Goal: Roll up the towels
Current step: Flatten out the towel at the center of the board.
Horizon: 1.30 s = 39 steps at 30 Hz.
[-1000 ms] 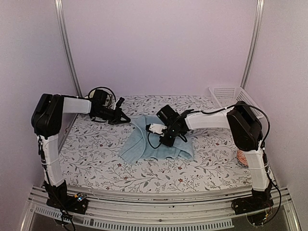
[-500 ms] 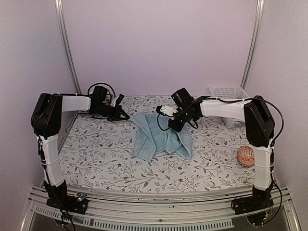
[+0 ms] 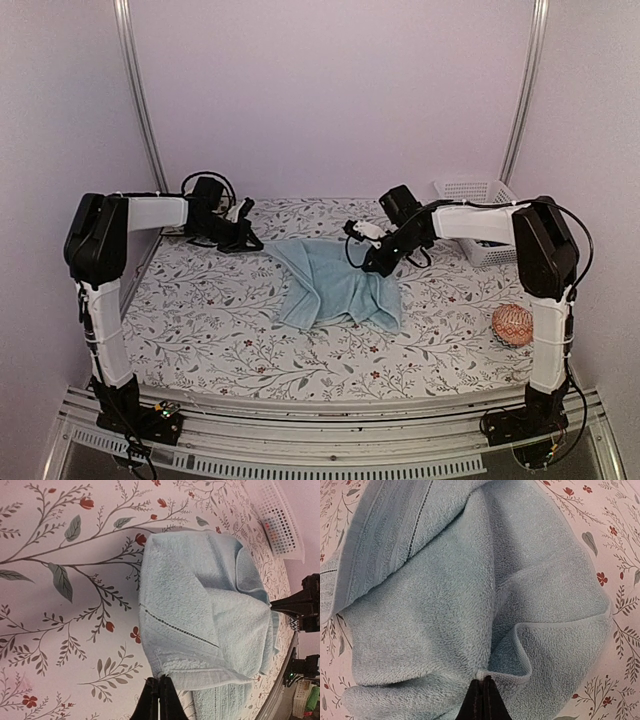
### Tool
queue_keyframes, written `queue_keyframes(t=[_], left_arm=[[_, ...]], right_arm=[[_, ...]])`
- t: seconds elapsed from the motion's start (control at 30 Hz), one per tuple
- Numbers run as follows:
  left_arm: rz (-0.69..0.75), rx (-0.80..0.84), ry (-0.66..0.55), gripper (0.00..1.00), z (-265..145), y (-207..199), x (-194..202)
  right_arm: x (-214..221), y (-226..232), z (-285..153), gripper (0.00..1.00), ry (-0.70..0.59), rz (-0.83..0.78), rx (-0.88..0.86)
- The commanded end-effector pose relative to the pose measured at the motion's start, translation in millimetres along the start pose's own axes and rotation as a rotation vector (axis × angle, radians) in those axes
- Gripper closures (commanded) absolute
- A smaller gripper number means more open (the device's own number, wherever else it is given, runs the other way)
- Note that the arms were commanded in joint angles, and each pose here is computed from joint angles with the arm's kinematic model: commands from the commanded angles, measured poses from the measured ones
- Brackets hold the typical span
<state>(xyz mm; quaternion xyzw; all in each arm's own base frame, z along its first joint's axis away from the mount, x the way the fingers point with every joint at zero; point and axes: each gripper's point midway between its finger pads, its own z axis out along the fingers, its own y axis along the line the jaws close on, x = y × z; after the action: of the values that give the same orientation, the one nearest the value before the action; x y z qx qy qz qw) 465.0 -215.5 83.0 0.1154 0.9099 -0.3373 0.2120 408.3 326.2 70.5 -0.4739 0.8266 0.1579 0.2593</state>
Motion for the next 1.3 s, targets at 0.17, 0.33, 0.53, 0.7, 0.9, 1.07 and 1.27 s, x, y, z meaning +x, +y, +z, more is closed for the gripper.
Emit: queue_keyframes(t=[0.17, 0.33, 0.53, 0.7, 0.9, 1.07, 1.27], left_arm=[[-0.02, -0.006, -0.016, 1.0, 10, 0, -11], [-0.035, -0.014, -0.006, 1.0, 20, 0, -11], [-0.136, -0.113, 0.022, 1.0, 26, 24, 2], [-0.152, -0.094, 0.001, 1.0, 23, 20, 7], [-0.132, -0.082, -0.005, 1.0, 17, 15, 5], [-0.046, -0.204, -0.049, 1.0, -7, 18, -18], [0.133, -0.342, -0.139, 1.0, -59, 15, -64]], right_arm=[[-4, -5, -9, 0.97, -0.042, 0.098, -0.065], [-4, -14, -10, 0.89, -0.051, 0.134, -0.072], [-2, -17, -5, 0.95, -0.037, 0.152, -0.078], [1, -20, -2, 0.98, -0.022, 0.159, -0.065], [0, -28, -7, 0.98, -0.016, 0.16, -0.013], [-16, -45, -34, 0.98, -0.058, 0.145, 0.085], [-38, -86, -103, 0.98, -0.176, 0.169, 0.229]])
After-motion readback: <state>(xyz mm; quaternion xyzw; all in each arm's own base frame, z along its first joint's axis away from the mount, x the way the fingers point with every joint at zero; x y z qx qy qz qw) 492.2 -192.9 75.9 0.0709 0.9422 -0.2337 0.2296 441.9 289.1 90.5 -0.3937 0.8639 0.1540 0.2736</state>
